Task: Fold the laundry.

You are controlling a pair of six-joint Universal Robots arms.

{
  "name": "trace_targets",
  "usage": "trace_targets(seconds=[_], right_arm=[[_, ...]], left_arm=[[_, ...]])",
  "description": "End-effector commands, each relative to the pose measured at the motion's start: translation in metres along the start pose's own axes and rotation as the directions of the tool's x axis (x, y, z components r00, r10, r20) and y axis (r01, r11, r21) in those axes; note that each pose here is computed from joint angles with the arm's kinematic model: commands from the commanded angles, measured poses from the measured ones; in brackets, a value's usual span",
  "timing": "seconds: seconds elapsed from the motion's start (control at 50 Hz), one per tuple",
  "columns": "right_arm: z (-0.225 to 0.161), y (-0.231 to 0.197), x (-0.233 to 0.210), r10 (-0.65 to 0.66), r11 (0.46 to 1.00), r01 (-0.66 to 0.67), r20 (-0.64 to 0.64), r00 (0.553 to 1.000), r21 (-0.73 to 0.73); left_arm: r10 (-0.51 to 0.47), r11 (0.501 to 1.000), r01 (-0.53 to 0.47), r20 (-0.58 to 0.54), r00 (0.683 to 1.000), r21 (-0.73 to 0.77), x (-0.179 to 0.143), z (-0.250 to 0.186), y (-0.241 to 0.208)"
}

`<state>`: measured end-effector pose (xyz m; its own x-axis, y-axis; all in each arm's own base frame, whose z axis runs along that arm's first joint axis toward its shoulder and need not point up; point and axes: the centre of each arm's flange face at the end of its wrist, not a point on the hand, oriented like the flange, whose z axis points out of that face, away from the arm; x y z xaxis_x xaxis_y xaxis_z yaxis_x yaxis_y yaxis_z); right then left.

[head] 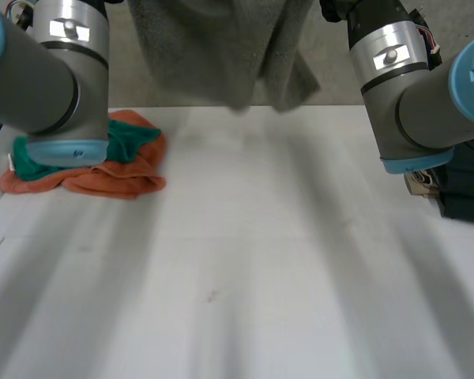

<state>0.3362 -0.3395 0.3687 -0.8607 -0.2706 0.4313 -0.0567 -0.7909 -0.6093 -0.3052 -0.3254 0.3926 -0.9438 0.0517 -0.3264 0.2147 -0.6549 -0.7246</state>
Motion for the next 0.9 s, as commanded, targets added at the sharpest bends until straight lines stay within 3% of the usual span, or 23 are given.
trace_targets(seconds=[0.02,0.12,0.2,0.28,0.34,0.48,0.66,0.72,0.8,0.86,0.9], right_arm=[[-0.05,0.036,-0.028,0.07,0.967,-0.012,0.221,0.973,-0.255],[-0.122,0.065,-0.063,0.124,0.887,0.084,0.41,0.904,-0.454],[-0.179,0.08,-0.087,0.153,0.817,0.2,0.538,0.829,-0.541],[-0.211,0.089,-0.1,0.145,0.777,0.297,0.617,0.774,-0.555],[-0.215,0.096,-0.098,0.137,0.753,0.32,0.612,0.779,-0.576],[-0.214,0.094,-0.086,0.2,0.689,0.232,0.488,0.85,-0.686],[-0.2,0.052,-0.063,0.296,0.672,0.102,0.392,0.871,-0.734],[-0.198,0.046,-0.056,0.311,0.647,0.097,0.379,0.872,-0.756],[-0.195,0.042,-0.039,0.356,0.551,0.087,0.328,0.875,-0.83],[-0.193,0.039,-0.032,0.392,0.488,0.073,0.293,0.872,-0.87],[-0.193,0.042,-0.025,0.428,0.419,0.047,0.243,0.871,-0.907]], left_arm=[[0.011,0.971,-0.056,-0.193,0.981,-0.234,0.026,-0.07,0.048],[-0.027,0.895,-0.132,-0.346,0.938,-0.426,0.054,-0.147,0.092],[-0.068,0.836,-0.191,-0.442,0.895,-0.515,0.071,-0.197,0.11],[-0.094,0.785,-0.244,-0.499,0.862,-0.569,0.079,-0.228,0.121],[-0.102,0.759,-0.265,-0.51,0.854,-0.595,0.079,-0.236,0.124],[-0.134,0.697,-0.281,-0.505,0.853,-0.66,0.063,-0.237,0.124],[-0.21,0.693,-0.142,-0.386,0.898,-0.707,0.02,-0.213,0.099],[-0.261,0.686,-0.086,-0.355,0.898,-0.722,0.012,-0.21,0.092],[-0.347,0.644,-0.01,-0.304,0.887,-0.765,-0.003,-0.206,0.092],[-0.372,0.614,0.003,-0.287,0.883,-0.789,-0.008,-0.206,0.099],[-0.38,0.586,0.003,-0.272,0.884,-0.81,-0.014,-0.205,0.109]])
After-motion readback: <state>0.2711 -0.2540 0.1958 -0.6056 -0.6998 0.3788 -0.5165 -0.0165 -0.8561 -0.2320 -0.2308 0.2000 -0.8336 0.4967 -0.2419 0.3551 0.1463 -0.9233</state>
